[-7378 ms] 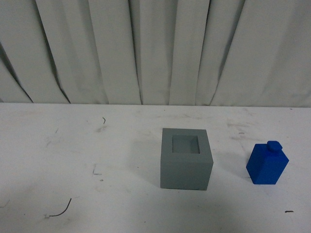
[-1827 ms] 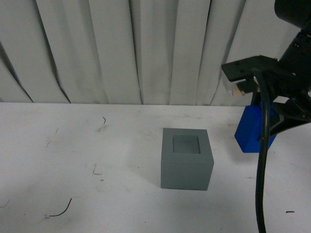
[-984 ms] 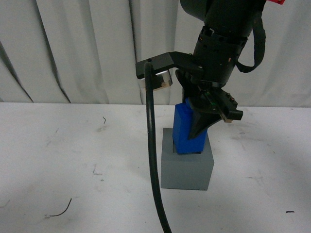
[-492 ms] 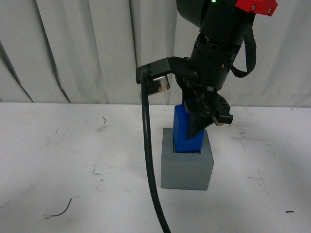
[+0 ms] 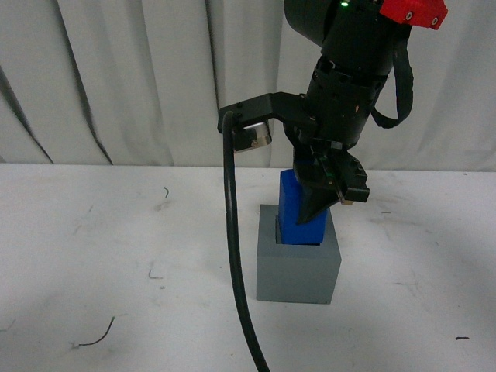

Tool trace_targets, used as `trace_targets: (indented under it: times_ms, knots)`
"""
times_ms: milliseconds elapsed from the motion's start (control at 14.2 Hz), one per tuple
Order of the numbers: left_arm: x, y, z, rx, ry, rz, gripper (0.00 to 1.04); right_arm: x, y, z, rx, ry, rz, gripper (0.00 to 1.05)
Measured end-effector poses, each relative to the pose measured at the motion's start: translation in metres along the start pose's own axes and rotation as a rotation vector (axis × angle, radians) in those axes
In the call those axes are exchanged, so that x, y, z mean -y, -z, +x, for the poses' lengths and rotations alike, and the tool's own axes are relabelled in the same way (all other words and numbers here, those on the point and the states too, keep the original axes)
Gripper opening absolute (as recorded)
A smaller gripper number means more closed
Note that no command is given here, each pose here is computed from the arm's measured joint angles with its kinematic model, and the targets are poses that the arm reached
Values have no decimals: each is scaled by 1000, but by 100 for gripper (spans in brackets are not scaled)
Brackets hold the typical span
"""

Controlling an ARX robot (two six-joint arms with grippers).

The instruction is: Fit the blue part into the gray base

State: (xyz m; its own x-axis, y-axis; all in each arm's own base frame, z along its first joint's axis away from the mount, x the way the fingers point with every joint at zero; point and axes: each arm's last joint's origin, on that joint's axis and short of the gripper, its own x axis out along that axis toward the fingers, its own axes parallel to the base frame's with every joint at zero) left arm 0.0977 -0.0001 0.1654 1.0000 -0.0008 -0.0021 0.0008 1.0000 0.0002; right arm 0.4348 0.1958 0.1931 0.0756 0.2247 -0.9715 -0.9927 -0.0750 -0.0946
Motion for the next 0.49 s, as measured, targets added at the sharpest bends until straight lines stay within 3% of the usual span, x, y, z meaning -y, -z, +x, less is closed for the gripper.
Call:
trace_targets:
  times_ms: [492]
  knots:
    - [0,0,0,0,0,0,98,-4,-1,2,8,9,109,47]
